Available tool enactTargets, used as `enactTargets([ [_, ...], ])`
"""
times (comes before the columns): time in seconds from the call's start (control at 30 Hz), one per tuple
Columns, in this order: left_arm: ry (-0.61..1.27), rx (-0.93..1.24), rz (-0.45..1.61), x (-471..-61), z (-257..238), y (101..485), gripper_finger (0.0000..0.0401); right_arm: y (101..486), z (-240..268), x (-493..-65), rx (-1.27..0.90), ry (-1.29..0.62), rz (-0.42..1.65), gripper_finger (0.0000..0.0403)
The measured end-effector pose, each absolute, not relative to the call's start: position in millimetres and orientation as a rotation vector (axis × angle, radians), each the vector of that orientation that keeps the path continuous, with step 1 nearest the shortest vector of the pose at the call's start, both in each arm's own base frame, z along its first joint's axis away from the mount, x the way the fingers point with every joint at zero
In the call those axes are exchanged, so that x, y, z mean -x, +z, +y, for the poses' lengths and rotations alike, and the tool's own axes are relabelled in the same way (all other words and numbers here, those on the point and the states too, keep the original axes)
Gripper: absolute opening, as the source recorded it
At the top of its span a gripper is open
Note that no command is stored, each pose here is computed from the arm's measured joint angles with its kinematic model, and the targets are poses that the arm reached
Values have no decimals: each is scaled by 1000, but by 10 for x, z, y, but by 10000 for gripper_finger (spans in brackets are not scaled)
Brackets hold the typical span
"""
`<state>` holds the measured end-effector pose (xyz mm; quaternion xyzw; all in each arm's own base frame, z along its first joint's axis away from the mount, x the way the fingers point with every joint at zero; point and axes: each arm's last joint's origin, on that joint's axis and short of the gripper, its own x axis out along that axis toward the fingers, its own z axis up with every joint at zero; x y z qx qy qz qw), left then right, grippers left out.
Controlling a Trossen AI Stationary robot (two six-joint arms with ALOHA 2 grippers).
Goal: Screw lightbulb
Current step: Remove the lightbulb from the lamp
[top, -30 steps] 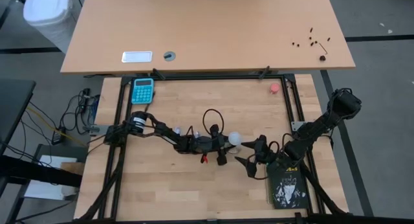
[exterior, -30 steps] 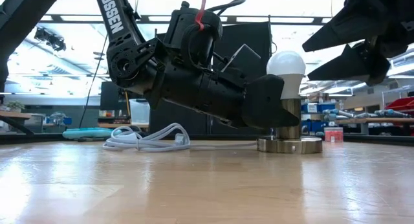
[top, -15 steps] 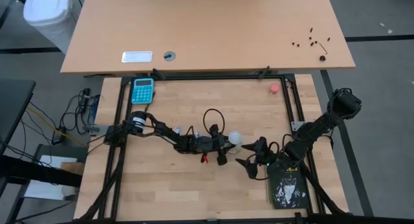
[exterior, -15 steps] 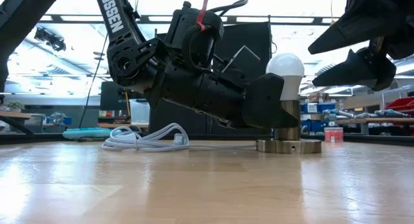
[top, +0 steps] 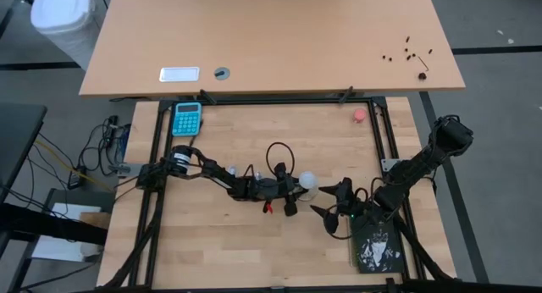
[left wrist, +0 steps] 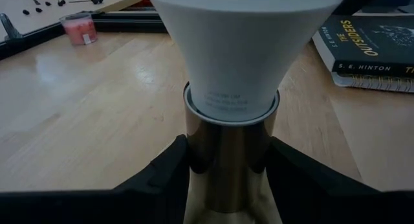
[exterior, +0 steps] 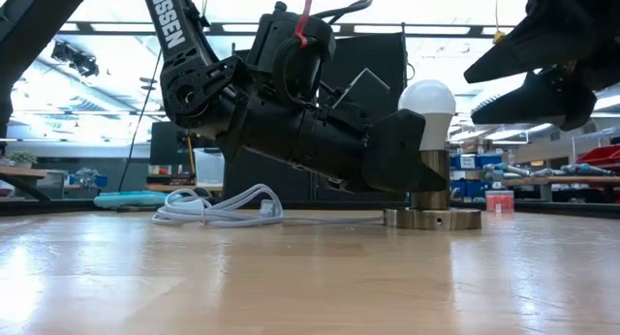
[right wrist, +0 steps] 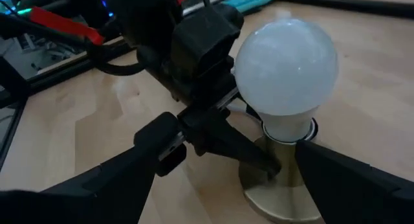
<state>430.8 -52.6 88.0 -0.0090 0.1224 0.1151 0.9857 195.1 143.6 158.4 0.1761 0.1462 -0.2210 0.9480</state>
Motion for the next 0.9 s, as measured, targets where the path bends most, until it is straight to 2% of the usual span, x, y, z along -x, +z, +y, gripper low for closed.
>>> enactTargets([
  [0.3, 231, 18, 247, -4308, -526, 879, 180, 1497, 1559, -1866, -266, -487, 234, 372],
  [0.47, 234, 17, 248, -4307, -524, 877, 180, 1215, 1626, -2049, -186, -566, 253, 372],
  [0.63, 236, 17, 249, -4306, -523, 875, 180, 1011, 1669, -2253, -105, -711, 157, 372],
  [0.9, 237, 16, 250, -4305, -521, 871, 180, 897, 1551, -2414, -54, -831, 100, 372],
])
